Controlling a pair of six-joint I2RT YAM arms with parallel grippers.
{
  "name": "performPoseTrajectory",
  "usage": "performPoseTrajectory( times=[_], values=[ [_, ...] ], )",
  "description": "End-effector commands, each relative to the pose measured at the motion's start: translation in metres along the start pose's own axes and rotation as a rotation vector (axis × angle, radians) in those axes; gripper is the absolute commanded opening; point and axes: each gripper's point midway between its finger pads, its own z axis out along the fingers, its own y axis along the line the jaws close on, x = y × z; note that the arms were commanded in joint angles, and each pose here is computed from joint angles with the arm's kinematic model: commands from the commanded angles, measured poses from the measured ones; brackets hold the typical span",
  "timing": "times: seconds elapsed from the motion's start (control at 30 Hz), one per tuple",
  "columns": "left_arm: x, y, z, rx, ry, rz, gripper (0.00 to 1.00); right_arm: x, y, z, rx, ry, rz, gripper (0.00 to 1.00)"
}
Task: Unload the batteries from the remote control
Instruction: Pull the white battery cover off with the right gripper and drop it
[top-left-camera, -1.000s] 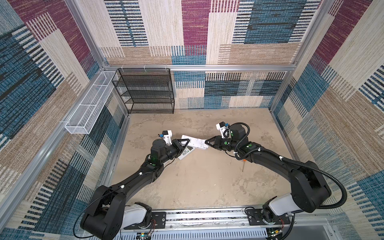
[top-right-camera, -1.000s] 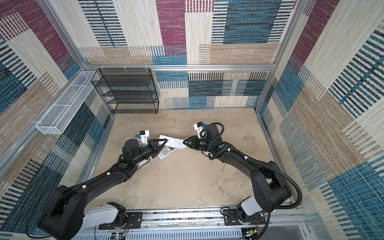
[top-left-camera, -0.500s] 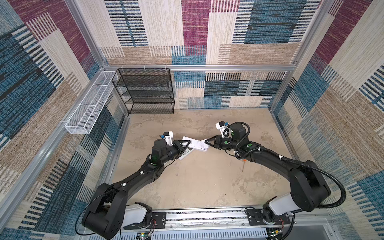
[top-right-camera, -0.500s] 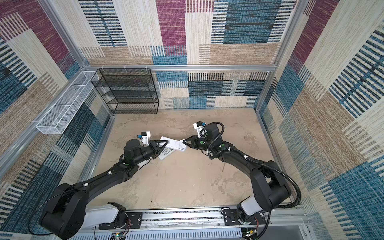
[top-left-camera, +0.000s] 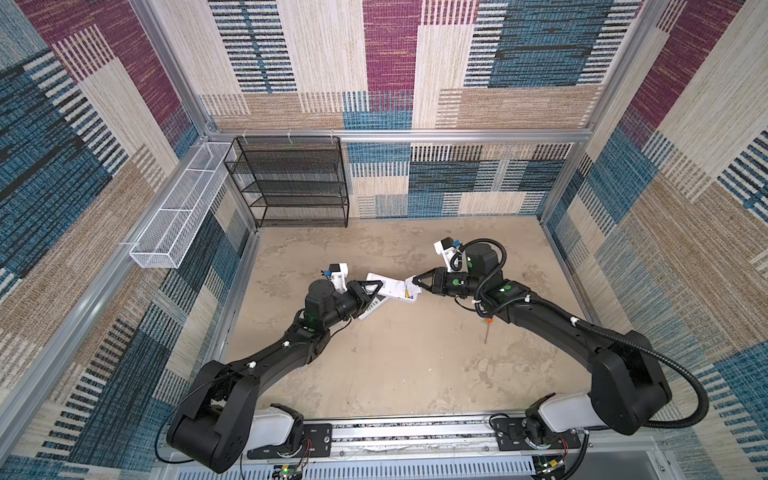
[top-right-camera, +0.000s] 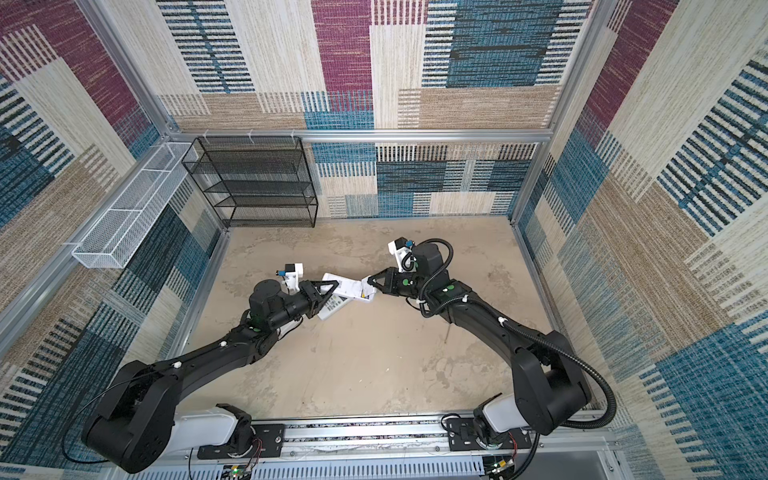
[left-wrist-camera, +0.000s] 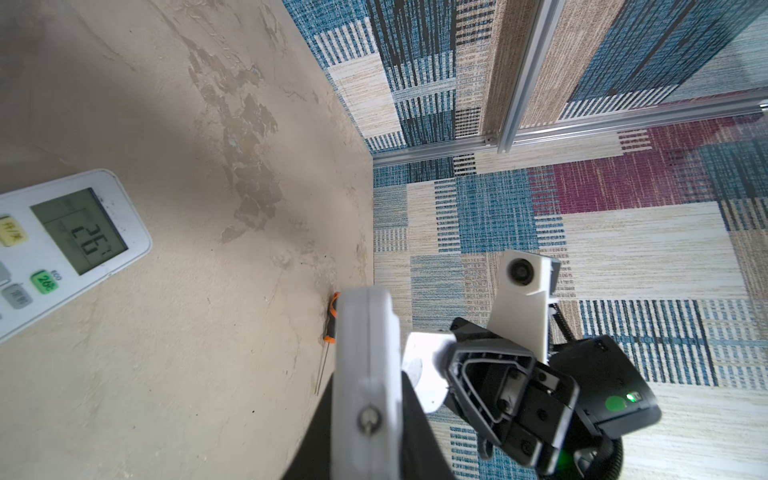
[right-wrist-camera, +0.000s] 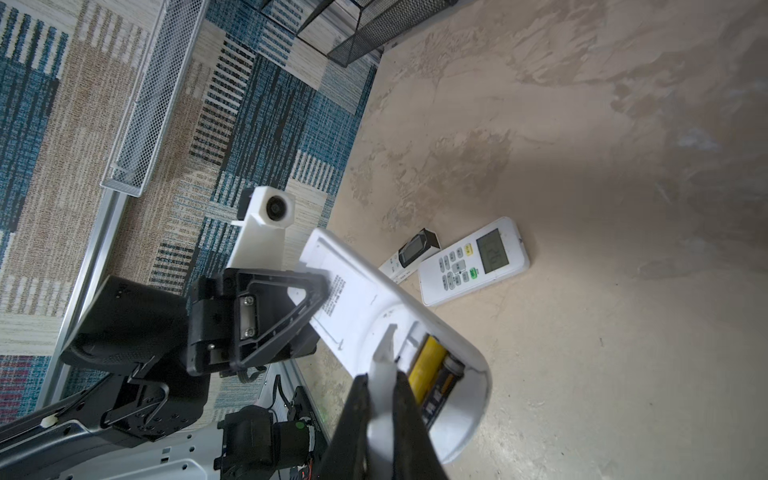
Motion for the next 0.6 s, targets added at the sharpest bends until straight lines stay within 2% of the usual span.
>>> performPoseTrajectory(
  times=[0.0, 0.17, 0.4, 0.57],
  values=[
    [-0.003, -0.003, 0.001, 0.028, -0.014, 0.003, 0.0, -0.011, -0.003, -0.007, 0.068, -0.04, -0.071, 0.07],
    [0.008, 0.02, 0.009, -0.035, 0.049, -0.02, 0.0, -0.021, -0.023, -0.006, 0.2, -0.047, -0.146, 0.07],
    [0.044, 0.065, 0.029, -0.15, 0.16, -0.054, 0.0, -0.035, -0.109, 0.012, 0.574, 0.003, -0.25, 0.07],
    [0.072, 0.095, 0.039, -0.163, 0.163, -0.149, 0.0, -0.025, -0.165, 0.03, 0.736, 0.074, -0.246, 0.07]
  ],
)
